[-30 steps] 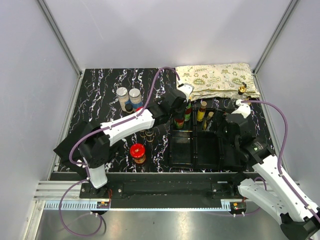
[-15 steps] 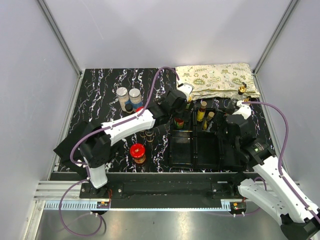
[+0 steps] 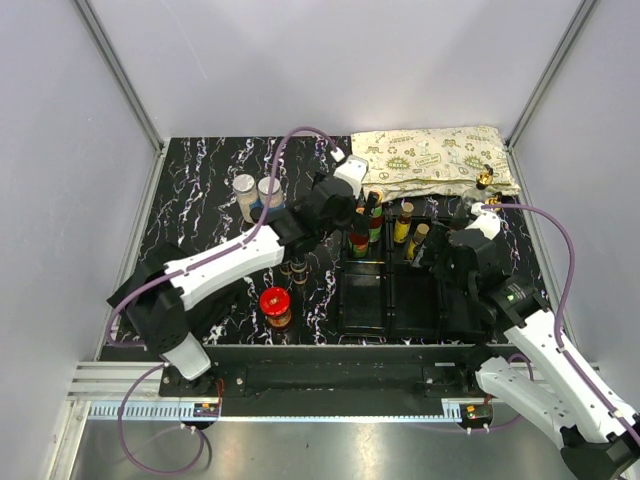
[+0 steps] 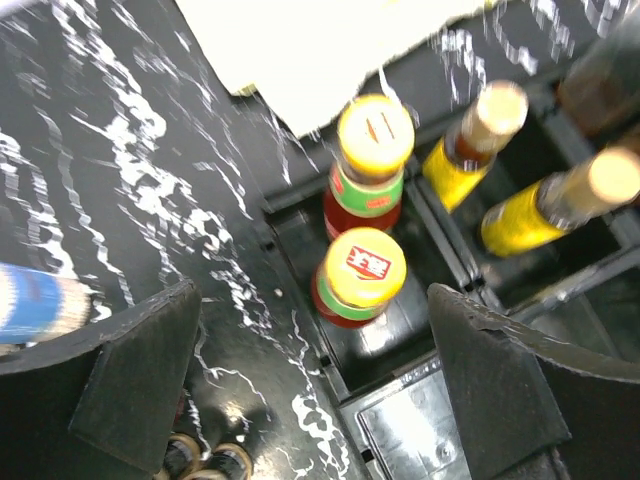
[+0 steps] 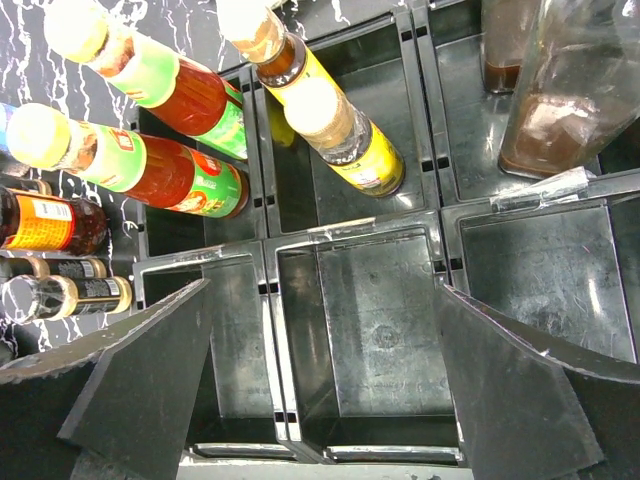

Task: Organize the condiment bottles
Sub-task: Place the bottle in the storage box, then pick up the bottle from the center of the board.

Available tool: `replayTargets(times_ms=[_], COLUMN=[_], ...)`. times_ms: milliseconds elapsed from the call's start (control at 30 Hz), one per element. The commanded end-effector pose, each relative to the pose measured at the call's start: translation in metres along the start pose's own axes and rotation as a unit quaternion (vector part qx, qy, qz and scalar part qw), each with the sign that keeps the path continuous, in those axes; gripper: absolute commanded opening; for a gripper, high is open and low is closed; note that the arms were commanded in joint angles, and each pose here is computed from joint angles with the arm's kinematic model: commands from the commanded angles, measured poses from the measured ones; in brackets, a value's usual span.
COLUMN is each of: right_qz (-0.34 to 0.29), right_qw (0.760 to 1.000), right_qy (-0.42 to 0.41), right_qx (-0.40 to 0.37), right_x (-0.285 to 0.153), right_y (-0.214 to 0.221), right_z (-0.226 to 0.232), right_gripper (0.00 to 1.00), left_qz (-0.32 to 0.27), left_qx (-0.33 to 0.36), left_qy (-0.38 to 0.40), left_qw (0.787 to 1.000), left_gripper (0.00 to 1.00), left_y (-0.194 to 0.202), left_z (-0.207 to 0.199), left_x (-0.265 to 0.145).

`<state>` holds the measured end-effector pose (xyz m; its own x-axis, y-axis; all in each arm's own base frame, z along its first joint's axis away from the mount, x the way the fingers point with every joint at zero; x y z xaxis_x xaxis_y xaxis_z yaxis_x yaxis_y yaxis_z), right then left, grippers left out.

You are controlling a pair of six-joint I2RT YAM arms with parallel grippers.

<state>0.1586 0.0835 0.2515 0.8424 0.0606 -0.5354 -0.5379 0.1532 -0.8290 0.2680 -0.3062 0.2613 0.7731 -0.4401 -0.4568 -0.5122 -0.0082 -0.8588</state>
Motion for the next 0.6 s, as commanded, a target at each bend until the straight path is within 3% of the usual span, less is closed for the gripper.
replayTargets(times_ms=[0,300,567], right_qz=[-0.004,-0.004,-0.001], right_qw=[1.000,1.000,1.000], right_qy=[0.011,0.013,0.018], right_qx=[0.006,0.012,0.016], right_x=[0.000,-0.003,-0.002], right_y=[-0.004,0.000,0.003], right_z=[0.000,-0.004,-0.005], right_gripper=[1.00,1.00,1.00], left_qz=[-0.064,-0.095,-0.142], left_qx=[-0.018,-0.079,-0.115], left_qy=[-0.025,-0.075,-0.108], left_qw=[0.997,0.990,0.977], left_gripper=[0.99,0.99,0.99], left_y=[-0.027,-0.037,-0.040], left_z=[0.006,0.043,0.076], left_x=[-0.021,-0.058,-0.118])
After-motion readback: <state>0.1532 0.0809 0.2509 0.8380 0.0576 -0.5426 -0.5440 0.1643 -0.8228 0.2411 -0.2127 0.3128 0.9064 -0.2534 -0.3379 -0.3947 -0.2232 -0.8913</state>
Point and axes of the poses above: each gripper's point midway between its finger pads, its own x axis out along the fingers, its own z axis along the line the jaws close on, y = z × x, the point moved 9 cm from there along -x, back along the fingers, and after that the axes turned 14 degrees about -x, right-handed, at the moved point
